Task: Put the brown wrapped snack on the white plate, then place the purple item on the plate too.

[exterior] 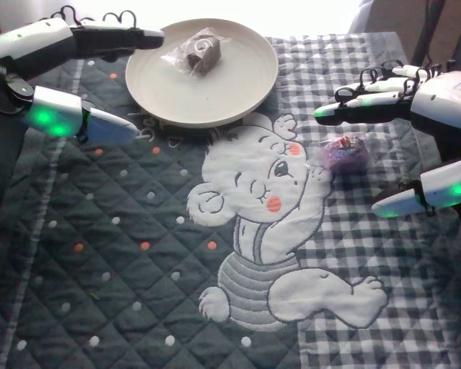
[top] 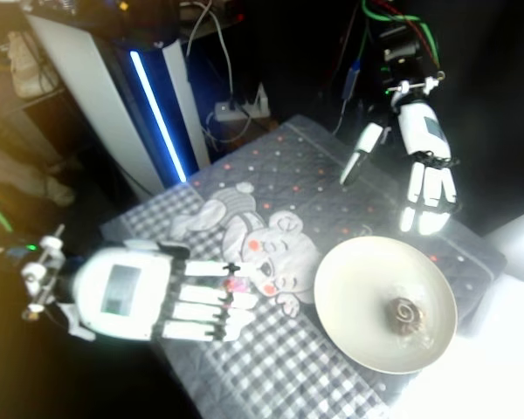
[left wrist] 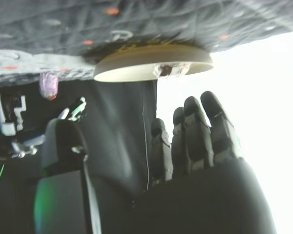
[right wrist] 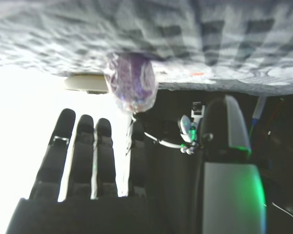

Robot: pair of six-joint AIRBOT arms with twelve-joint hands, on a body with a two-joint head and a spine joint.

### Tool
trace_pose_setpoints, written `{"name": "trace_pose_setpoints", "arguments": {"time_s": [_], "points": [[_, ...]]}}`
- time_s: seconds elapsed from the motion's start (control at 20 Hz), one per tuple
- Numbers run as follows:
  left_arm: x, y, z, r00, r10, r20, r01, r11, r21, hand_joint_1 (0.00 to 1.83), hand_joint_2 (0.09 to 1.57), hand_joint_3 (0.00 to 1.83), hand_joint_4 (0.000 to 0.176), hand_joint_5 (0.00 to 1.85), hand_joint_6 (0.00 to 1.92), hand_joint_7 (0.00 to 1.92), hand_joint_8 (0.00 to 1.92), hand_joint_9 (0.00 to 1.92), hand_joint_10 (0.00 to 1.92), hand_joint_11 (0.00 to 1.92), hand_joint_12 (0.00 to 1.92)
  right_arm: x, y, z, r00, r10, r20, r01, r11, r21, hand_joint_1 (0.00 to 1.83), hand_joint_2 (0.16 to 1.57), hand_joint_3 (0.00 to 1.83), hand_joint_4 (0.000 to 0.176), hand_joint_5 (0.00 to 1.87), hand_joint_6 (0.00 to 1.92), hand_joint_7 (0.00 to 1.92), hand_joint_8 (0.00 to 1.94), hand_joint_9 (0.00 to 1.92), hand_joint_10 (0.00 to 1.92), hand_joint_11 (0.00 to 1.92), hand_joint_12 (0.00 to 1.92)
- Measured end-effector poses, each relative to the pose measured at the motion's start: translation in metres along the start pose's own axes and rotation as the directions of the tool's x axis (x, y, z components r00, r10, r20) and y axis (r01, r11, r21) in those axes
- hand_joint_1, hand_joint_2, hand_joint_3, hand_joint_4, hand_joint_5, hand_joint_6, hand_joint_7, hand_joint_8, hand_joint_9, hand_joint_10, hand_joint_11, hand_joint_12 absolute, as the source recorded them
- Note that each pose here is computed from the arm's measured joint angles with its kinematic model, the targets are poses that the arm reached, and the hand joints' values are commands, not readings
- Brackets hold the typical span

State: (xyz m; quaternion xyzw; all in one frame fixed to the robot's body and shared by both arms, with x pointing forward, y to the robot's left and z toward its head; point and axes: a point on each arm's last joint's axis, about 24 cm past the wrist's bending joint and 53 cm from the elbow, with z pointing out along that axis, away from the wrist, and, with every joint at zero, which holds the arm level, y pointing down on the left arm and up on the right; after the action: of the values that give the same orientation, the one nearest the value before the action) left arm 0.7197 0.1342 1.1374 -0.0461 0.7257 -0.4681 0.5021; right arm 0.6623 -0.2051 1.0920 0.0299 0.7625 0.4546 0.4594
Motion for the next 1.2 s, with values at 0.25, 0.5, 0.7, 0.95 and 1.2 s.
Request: {"name": "trace_pose_setpoints", "arguments": {"time_s": [0.25,0.5,0.7,0.95,1.2], "points": [[0.002,0.006,-0.005,0.9998,-0.021,0.006,0.021,0.9998,-0.005,0.85,0.88,0.0,0.103,0.34,0.01,0.31,0.0,0.34,0.0,0.0,0.85,0.012,-0.017,0.012,0.999,0.039,0.0,-0.039,0.998,0.044,0.95,0.95,0.0,0.11,0.53,0.0,0.47,0.01,0.54,0.02,0.13,1.17],[0.003,0.013,-0.009,0.9991,-0.041,0.01,0.042,0.9988,-0.025,0.85,0.89,0.0,0.121,0.33,0.0,0.29,0.0,0.3,0.0,0.0,0.83,0.012,-0.024,0.022,0.995,0.095,0.044,-0.097,0.994,0.041,1.07,0.95,0.0,0.046,0.65,0.0,0.63,0.0,0.63,0.0,0.2,1.03],[0.006,0.014,-0.011,0.999,-0.044,0.005,0.044,0.9987,-0.025,0.84,0.9,0.0,0.125,0.34,0.0,0.3,0.0,0.26,0.0,0.0,0.76,0.013,-0.025,0.025,0.993,0.108,0.052,-0.11,0.993,0.037,1.24,1.06,0.0,0.0,1.08,0.47,0.98,0.88,0.94,0.24,0.47,1.06],[0.006,0.015,-0.013,0.9985,-0.054,0.011,0.054,0.9983,-0.024,0.83,0.89,0.0,0.112,0.37,0.01,0.31,0.0,0.29,0.01,0.0,0.84,0.01,-0.019,0.029,0.991,0.118,0.068,-0.119,0.993,0.013,1.27,1.15,0.0,0.0,1.07,0.66,0.82,1.42,0.65,1.28,0.12,1.49],[0.011,0.024,-0.016,0.9981,-0.062,0.005,0.062,0.9971,-0.045,0.81,0.88,0.0,0.125,0.36,0.0,0.31,0.0,0.3,0.0,0.0,0.86,-0.015,-0.006,0.034,0.99,0.115,0.079,-0.114,0.993,-0.024,1.27,1.08,0.0,0.0,1.23,0.5,0.9,1.22,0.79,1.06,0.55,1.47]]}}
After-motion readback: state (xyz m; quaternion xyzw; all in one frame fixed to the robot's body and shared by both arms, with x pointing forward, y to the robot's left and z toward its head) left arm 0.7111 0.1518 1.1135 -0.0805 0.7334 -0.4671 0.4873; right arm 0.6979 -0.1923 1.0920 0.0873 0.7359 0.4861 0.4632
